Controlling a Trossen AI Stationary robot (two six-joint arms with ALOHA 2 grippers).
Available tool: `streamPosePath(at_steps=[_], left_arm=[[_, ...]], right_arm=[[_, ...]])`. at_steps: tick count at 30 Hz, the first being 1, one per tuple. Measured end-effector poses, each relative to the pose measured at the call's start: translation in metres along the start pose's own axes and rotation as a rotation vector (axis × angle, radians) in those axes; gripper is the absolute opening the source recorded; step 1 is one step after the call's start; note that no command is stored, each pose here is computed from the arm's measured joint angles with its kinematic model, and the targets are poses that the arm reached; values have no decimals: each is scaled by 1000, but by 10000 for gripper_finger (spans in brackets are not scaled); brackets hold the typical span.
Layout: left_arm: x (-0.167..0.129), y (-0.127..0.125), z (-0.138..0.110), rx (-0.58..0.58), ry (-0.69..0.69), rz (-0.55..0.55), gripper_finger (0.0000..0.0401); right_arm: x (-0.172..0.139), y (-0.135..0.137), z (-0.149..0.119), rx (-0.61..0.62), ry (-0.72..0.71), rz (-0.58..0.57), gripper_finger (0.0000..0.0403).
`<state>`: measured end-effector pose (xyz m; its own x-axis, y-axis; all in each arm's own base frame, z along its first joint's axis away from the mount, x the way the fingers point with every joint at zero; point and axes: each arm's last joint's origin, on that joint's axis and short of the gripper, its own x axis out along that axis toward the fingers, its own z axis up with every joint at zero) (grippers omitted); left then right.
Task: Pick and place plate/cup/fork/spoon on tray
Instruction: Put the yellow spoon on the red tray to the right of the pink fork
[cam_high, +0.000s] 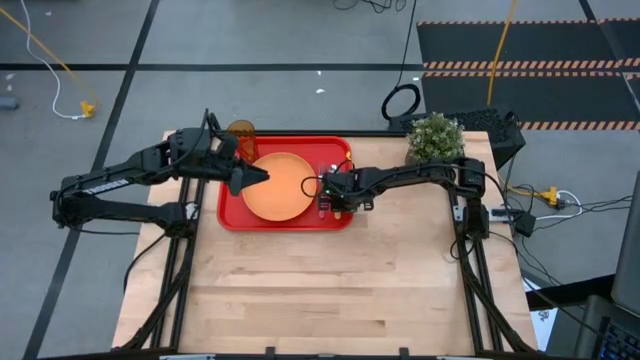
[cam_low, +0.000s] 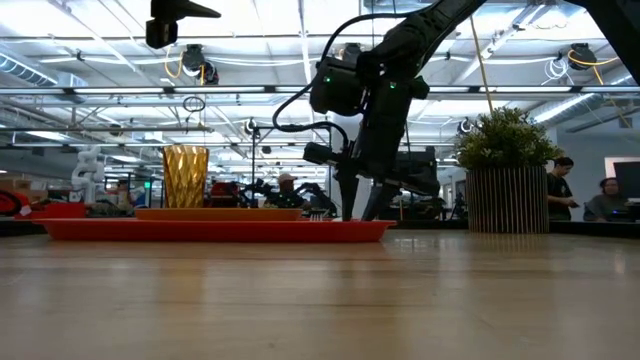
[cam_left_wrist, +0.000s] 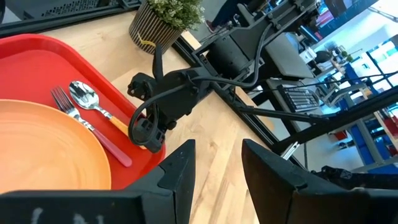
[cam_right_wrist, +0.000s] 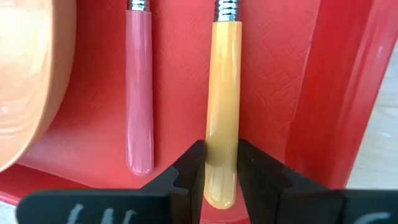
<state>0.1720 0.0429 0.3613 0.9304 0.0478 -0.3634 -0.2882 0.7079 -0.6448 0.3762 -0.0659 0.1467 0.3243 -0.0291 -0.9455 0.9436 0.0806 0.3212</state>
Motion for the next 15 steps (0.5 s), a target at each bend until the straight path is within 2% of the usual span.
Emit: streamPosePath(at_steps=[9, 15], left_arm=[[0, 0, 0, -5, 0, 0, 131], [0, -2, -2, -4, 9, -10, 131]], right_arm=[[0, -2, 0, 51, -6, -21, 84], [0, -2, 1, 98, -20, -23, 103]])
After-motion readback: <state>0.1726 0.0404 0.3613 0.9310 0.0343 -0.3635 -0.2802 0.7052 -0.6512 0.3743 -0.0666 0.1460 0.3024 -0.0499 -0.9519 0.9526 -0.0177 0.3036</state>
